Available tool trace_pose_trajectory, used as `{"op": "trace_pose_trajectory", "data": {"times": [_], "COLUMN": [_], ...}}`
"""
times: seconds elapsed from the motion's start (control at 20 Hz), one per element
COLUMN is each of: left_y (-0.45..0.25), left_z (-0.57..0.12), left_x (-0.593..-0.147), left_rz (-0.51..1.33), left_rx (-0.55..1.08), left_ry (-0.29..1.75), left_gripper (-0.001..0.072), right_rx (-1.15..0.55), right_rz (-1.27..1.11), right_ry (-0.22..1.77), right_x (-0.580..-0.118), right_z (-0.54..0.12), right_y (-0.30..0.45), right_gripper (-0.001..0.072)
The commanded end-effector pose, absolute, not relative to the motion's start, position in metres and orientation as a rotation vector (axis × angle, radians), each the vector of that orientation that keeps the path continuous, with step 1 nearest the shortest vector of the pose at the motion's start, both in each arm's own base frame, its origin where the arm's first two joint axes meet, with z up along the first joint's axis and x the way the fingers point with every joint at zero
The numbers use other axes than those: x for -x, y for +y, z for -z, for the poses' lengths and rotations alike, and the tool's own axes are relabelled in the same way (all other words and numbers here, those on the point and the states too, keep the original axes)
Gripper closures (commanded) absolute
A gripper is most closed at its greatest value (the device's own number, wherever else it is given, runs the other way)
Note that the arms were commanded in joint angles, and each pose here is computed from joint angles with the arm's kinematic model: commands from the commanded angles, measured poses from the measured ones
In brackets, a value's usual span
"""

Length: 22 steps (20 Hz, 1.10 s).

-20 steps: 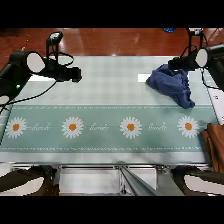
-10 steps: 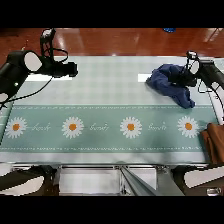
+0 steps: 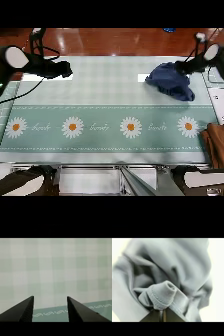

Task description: Fold the shirts.

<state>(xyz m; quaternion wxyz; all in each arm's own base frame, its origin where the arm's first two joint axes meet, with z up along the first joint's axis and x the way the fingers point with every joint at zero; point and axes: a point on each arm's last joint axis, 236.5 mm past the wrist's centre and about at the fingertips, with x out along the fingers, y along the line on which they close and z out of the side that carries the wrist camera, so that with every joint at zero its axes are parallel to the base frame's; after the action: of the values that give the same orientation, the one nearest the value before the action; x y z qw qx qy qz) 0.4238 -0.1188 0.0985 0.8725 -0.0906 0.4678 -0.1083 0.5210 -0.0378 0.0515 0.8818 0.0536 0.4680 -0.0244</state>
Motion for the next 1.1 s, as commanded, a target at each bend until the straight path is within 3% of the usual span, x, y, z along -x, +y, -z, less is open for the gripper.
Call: {"op": "trace_pose_trajectory", "data": {"times": [0.0, 0.25, 0.5, 0.7, 1.05], "left_y": [-0.126, -0.138, -0.097, -0.098, -0.086], "left_z": [-0.134, -0.101, -0.088, -0.103, -0.115], "left_x": [-0.381, -0.299, -0.284, -0.288, -0.283], "left_rz": [0.28, 0.344, 0.215, 0.216, 0.19], "left_rx": [0.226, 0.204, 0.266, 0.354, 0.373], "left_ry": [0.942, 0.992, 0.948, 0.896, 0.86], "left_gripper": [0.0202, 0.0203, 0.0202, 0.0203, 0.0203], "right_rx": [-0.052, -0.039, -0.136, -0.102, -0.121], "right_rz": [-0.003, -0.149, -0.47, -0.609, -0.964], "right_ry": [0.651, 0.258, 0.035, 0.26, 0.751], "right_x": [-0.525, -0.471, -0.39, -0.364, -0.328], "right_z": [-0.207, -0.394, -0.496, -0.444, -0.245], "right_y": [-0.03, 0.011, 0.089, 0.126, 0.303], "right_gripper": [0.0688, 0.0688, 0.0688, 0.0688, 0.0688]}}
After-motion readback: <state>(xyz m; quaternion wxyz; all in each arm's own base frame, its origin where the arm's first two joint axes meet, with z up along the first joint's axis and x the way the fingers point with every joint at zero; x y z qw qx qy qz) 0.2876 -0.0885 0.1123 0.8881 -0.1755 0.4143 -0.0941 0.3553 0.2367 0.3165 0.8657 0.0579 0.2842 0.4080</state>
